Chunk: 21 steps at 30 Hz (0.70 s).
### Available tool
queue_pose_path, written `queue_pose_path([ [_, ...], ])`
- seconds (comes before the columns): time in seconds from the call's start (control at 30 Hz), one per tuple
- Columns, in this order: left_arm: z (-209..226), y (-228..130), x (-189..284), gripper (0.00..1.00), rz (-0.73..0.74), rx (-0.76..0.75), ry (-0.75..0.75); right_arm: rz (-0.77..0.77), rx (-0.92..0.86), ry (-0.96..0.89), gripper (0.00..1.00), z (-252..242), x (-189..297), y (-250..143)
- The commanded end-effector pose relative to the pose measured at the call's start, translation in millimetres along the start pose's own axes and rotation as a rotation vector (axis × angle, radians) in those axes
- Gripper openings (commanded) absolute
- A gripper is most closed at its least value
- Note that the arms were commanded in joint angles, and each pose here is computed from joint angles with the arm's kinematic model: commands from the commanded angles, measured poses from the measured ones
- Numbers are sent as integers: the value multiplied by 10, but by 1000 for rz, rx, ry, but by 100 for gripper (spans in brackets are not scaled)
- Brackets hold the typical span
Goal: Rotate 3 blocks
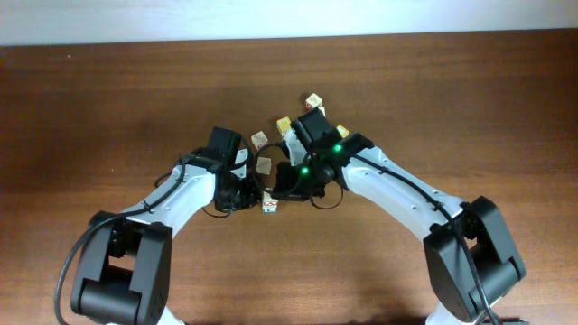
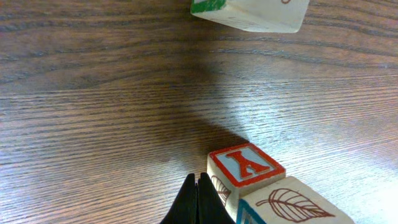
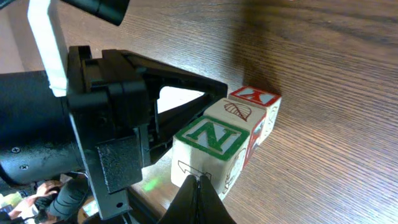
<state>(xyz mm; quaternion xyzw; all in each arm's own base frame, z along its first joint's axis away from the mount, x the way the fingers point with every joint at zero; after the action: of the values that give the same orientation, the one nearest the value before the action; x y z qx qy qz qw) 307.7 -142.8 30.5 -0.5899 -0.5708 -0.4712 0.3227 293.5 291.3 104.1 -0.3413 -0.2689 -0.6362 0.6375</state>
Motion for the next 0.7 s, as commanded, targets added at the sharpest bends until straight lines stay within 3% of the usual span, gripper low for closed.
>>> queue_pose_path([
  [0.0,14,48,52,0,-25,-10,17,-23,-13,-81,4,-185,-111,41],
  [0.33,616,280,234,0,-137,110,135,-24,-7,-78,4,-178,-111,47],
  [0.67,732,291,277,0,-148,142,142,-29,99,-59,4,-19,-92,47],
])
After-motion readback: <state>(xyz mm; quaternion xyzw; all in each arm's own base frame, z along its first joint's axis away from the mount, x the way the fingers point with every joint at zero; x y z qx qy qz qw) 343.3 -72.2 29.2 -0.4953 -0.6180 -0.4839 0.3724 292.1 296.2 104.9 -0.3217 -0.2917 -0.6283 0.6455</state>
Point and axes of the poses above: each gripper's point midway between its finger pads, its own x axis back along the fingers, its own z axis along the line the jaws close on, y = z × x, the point moved 2 cm from there along x, back along the fingers, and after that the axes turned 13 degrees about -x, right-handed, at the moved point
